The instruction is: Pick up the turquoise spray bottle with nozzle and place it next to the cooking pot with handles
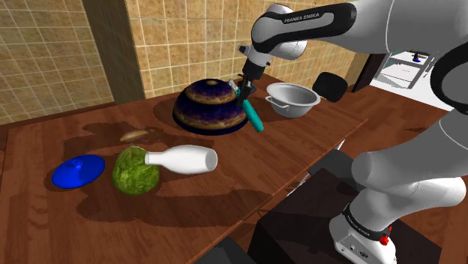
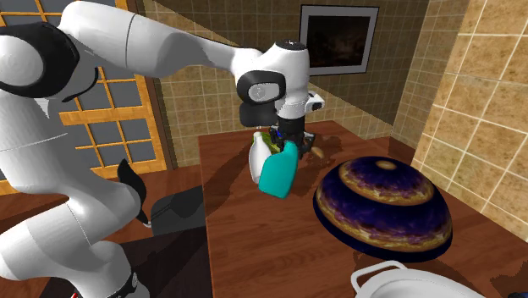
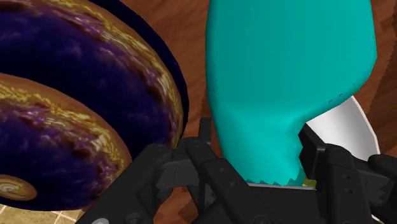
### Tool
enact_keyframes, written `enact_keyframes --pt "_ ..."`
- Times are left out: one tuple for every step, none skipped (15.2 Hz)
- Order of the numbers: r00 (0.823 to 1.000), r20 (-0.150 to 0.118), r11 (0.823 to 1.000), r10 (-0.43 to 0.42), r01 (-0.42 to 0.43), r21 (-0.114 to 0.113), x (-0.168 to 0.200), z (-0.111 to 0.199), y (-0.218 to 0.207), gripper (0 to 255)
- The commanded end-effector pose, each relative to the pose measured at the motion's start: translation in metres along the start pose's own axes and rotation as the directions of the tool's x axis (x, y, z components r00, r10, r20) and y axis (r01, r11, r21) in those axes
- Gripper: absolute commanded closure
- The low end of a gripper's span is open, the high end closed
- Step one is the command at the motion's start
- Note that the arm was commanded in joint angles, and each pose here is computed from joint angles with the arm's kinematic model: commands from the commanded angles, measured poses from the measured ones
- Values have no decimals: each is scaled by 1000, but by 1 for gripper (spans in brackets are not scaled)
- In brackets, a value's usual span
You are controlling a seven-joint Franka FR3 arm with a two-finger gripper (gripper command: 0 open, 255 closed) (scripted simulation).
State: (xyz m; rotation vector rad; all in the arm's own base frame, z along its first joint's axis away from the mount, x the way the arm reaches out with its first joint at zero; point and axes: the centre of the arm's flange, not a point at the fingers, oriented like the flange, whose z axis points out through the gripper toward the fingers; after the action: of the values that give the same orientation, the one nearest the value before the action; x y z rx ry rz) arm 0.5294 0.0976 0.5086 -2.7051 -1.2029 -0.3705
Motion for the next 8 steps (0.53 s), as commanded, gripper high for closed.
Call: enact_keyframes --pt "1000 -8 1000 -2 2 0 -24 -11 4 255" --pt "1000 -8 1000 -2 2 0 -36 -14 7 255" --pt "1000 -8 1000 -2 2 0 -49 -18 10 255" --pt "1000 -8 1000 -2 2 0 -61 -22 13 255" --pt "1000 -8 1000 -2 2 0 -73 -26 16 255" --pt "1000 -8 1000 -2 2 0 -85 -30 19 255" --pt "1000 -8 1000 -2 2 0 -98 -34 22 255" --pt "1000 -8 1000 -2 2 0 -110 -37 25 255"
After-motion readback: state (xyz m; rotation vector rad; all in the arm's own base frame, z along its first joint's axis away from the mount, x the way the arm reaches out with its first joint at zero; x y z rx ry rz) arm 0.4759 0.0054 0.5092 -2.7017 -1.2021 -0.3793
